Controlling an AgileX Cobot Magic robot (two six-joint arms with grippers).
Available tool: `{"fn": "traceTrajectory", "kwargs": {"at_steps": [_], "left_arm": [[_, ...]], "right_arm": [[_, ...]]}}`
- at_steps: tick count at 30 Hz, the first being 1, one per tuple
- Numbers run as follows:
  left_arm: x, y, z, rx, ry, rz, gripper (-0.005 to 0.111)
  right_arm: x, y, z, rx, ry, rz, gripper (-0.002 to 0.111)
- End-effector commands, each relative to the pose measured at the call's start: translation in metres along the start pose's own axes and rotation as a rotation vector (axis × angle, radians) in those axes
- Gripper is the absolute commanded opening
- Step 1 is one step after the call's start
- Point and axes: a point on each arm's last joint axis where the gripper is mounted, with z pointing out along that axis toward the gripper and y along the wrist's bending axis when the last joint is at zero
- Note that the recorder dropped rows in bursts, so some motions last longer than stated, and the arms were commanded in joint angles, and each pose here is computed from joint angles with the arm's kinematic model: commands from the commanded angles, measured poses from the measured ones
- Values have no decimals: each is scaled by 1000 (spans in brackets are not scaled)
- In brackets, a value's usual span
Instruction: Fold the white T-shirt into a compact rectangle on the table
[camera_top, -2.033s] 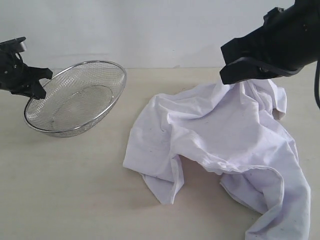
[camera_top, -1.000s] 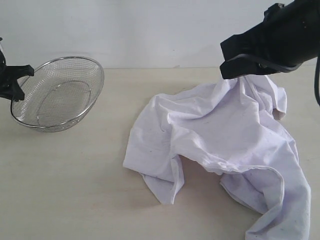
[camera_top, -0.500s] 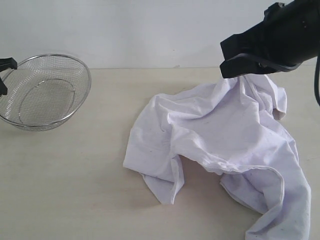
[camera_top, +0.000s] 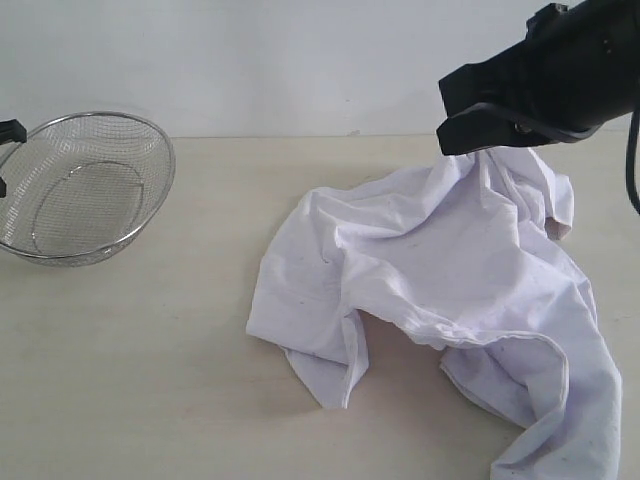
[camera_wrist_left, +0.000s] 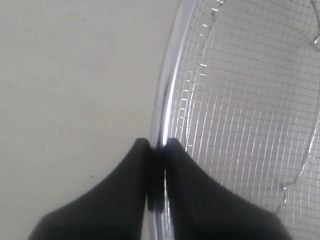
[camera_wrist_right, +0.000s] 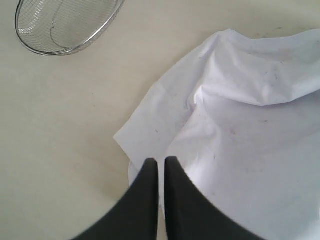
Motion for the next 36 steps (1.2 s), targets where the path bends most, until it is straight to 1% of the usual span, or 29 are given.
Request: {"fn": "traceTrajectory", "kwargs": {"at_steps": [1,4,6,9,12,13,15,16,18,20,21,22,24,25,28,30,32,33,36], "left_arm": [[0,0,-7,1,9,-16,31],[1,0,-7,0,14,-15,47],[1,0,-7,-1,16,-14,50],[2,-1,-11,1,27,-12,51],[0,-5,-27,7,3,-7,50],[0,-7,-33,16,-7,-6,48],[-1,-17,-52,91,-34,1,40],[-1,-25,-63,159,-50,7,33],[2,-46,-84,345,-61,36,19],[8,-76,-106,548,-70,158,4],[13,-90,-113,604,-75,202,5],[17,-104,-117,631,-81,225,4],[27,-127,-115,624,-69,268,4],[35,-140,-109,618,-44,297,4],[63,-178,-84,599,31,377,4],[80,-199,-61,549,46,438,4],[94,-215,-42,521,68,451,4],[101,-221,-31,520,101,449,4],[117,-236,-2,509,172,468,4]], "right_arm": [[0,0,-3,2,-15,-1,0],[0,0,-3,1,-13,-1,0],[0,0,-3,0,-11,-1,0],[0,0,-3,0,-11,-1,0],[1,-2,-3,25,-9,-11,0],[1,-5,-1,37,3,-2,0],[3,-13,4,70,27,22,0],[4,-19,8,87,43,32,0],[6,-34,17,109,71,71,0],[9,-53,25,134,102,125,0],[11,-63,28,145,118,152,0],[14,-73,31,155,138,179,0],[19,-88,33,163,166,213,0],[21,-94,33,162,175,222,0],[24,-98,33,151,193,202,0],[24,-98,33,150,193,193,0],[24,-98,33,147,198,194,0],[25,-98,33,144,202,189,0],[24,-97,33,139,201,191,0]]}}
